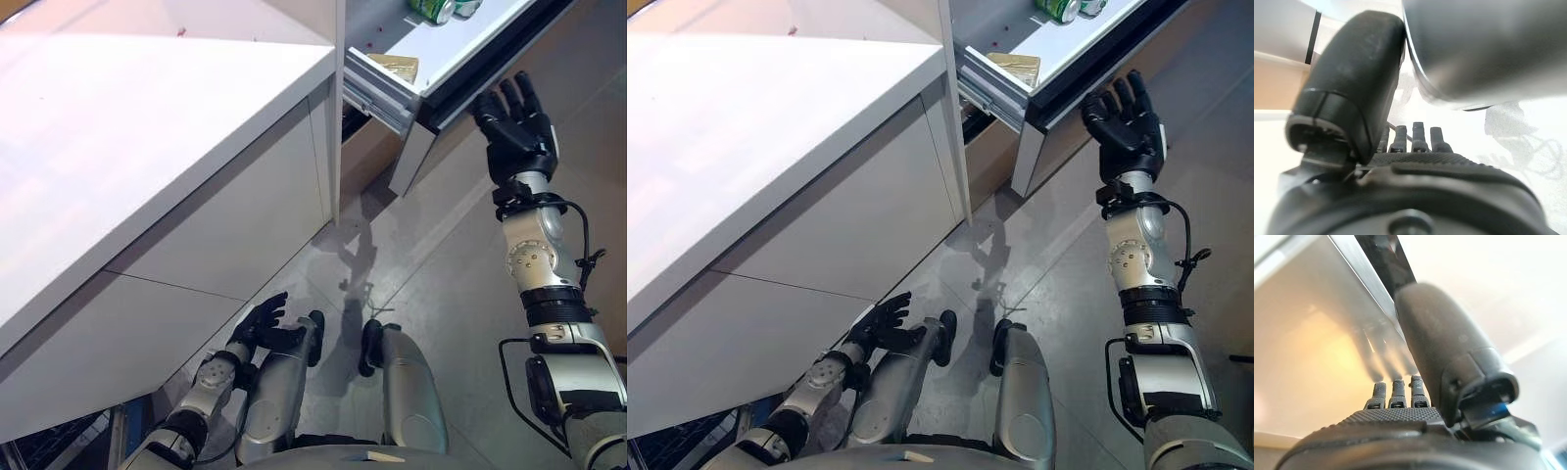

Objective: Put drinks into fridge and close the fridge

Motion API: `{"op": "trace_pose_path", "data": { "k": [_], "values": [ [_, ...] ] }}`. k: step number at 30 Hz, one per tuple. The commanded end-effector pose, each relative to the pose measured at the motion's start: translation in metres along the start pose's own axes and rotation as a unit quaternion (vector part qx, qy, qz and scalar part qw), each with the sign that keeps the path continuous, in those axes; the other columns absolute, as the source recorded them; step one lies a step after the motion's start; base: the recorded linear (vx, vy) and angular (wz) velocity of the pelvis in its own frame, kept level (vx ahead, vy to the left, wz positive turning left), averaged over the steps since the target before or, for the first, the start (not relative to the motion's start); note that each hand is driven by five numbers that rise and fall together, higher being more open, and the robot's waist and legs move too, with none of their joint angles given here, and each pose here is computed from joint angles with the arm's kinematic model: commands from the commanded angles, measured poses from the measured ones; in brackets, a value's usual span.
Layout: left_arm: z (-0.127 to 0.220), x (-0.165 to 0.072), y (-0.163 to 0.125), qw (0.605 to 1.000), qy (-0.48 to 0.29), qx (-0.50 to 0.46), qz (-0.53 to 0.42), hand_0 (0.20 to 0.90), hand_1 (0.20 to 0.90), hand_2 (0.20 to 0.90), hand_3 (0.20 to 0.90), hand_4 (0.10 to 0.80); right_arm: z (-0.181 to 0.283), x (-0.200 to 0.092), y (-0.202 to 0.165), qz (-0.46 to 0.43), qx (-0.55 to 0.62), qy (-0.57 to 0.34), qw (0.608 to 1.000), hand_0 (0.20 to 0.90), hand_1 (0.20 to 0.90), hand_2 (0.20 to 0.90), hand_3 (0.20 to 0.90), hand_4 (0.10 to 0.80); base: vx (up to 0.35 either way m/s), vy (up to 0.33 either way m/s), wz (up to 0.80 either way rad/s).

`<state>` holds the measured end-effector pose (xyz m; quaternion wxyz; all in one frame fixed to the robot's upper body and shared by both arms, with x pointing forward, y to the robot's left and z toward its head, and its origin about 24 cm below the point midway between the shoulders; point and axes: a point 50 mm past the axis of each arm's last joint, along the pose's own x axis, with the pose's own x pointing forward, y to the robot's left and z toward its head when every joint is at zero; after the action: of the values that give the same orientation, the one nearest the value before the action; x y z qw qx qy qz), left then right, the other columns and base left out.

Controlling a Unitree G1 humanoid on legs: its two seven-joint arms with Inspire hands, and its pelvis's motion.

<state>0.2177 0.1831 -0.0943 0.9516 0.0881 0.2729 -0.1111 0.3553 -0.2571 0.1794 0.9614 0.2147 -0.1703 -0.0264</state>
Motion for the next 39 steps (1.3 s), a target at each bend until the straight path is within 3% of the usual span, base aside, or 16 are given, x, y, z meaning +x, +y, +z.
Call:
{"op": "trace_pose_path", "data": {
  "k": [1, 28, 34, 39],
  "values": [
    [-0.052, -0.036, 0.004, 0.997, 0.070, 0.027, -0.008, 0.900, 0.900, 0.900, 0.900, 0.800, 0.034, 0.014, 0.073, 0.176, -0.017, -0.073, 0.982, 0.900, 0.900, 0.900, 0.900, 0.800, 0.168, 0.059, 0.11],
    [-0.074, -0.051, 0.017, 0.991, 0.128, 0.029, -0.004, 0.900, 0.900, 0.900, 0.900, 0.800, -0.011, -0.017, 0.030, 0.097, -0.048, 0.006, 0.994, 0.900, 0.900, 0.900, 0.900, 0.800, 0.052, -0.034, -0.02],
    [-0.078, -0.050, 0.011, 0.990, 0.136, -0.028, 0.006, 0.900, 0.900, 0.900, 0.900, 0.800, -0.048, -0.044, 0.007, 0.048, -0.055, 0.063, 0.995, 0.900, 0.900, 0.900, 0.900, 0.800, -0.084, -0.079, -0.13],
    [-0.090, -0.056, 0.005, 0.985, 0.152, -0.080, 0.033, 0.900, 0.900, 0.900, 0.900, 0.800, -0.102, -0.097, -0.027, -0.003, -0.067, 0.166, 0.984, 0.900, 0.900, 0.900, 0.900, 0.800, -0.077, -0.056, -0.16]
  ]
}}
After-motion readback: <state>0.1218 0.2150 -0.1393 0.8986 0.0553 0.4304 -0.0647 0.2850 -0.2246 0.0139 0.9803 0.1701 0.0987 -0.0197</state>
